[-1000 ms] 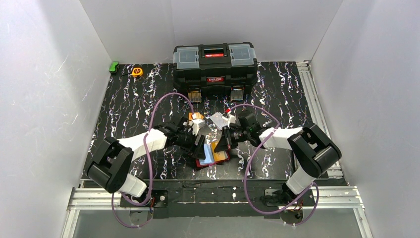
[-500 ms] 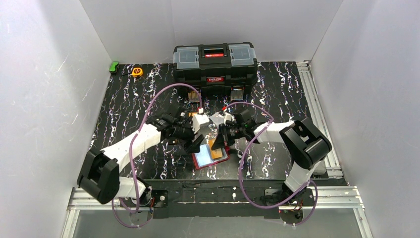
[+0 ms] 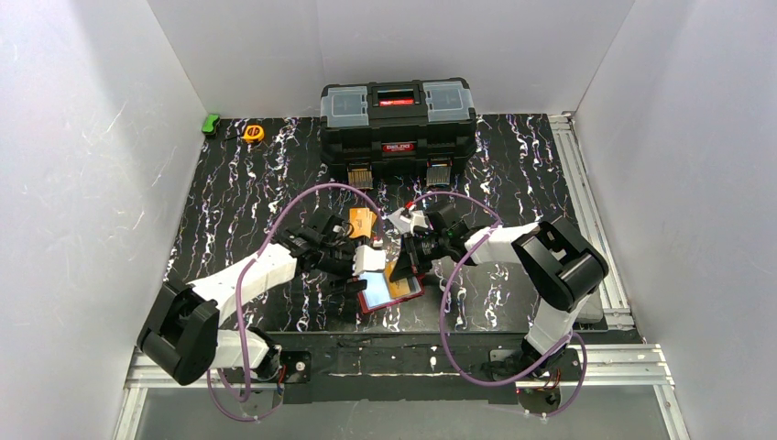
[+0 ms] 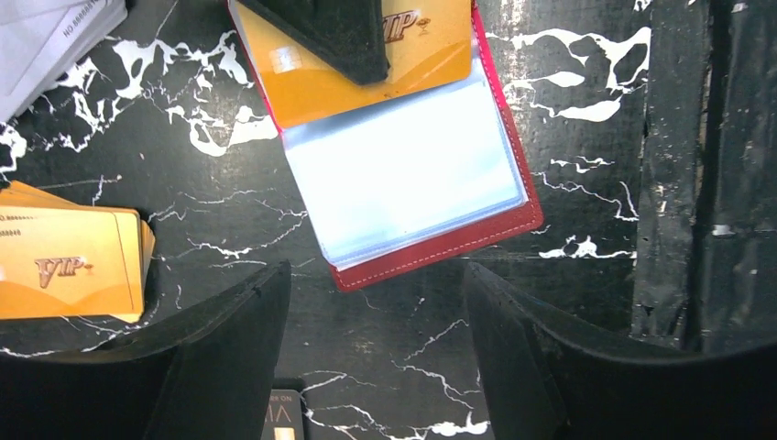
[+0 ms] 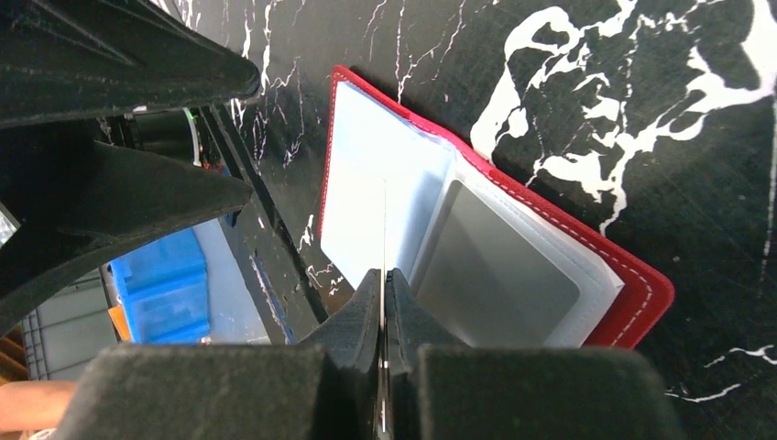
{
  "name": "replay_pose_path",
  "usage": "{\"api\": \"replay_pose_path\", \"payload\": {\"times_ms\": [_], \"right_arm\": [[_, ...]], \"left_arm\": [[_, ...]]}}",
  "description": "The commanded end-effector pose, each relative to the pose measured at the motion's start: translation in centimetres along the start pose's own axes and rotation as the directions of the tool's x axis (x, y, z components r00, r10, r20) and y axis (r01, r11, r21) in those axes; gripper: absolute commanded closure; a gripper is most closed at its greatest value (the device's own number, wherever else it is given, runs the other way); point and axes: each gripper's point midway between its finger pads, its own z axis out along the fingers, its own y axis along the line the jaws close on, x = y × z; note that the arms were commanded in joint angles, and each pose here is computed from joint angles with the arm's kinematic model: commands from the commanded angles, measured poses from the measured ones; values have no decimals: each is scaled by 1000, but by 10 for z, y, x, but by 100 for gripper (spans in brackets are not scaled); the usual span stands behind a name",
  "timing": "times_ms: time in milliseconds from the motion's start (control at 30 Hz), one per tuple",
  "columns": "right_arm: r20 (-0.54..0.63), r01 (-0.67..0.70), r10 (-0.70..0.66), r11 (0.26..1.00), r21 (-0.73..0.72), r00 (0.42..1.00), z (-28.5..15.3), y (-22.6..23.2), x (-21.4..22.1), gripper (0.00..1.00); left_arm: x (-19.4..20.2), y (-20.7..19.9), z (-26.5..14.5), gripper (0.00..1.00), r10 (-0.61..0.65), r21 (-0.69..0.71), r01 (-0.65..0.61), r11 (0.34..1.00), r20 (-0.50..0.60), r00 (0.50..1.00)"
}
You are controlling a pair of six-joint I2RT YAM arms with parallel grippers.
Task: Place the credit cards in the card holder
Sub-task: Insert the credit card into the card holder.
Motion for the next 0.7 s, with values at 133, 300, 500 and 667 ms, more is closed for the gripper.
{"api": "replay_pose_path", "payload": {"times_ms": [133,300,500,667], "right_arm": [[70,19,-21,999,28,997,1,4,-15,94],[61,0,0,1000,2,998,5,5,-16,95],[38,-32,33,999,-34,999,11,6,-14,97],[25,-44,46,998,-51,999,15,5,-13,97]], "left_arm": [[-7,-15,12,38,274,40,-279,960,89,957],[-4,-27,19,41,407,71,-416,907,108,907],[7,-40,25,46,508,102,-520,848,124,853],[14,-39,33,52,508,116,-519,847,110,854]]}}
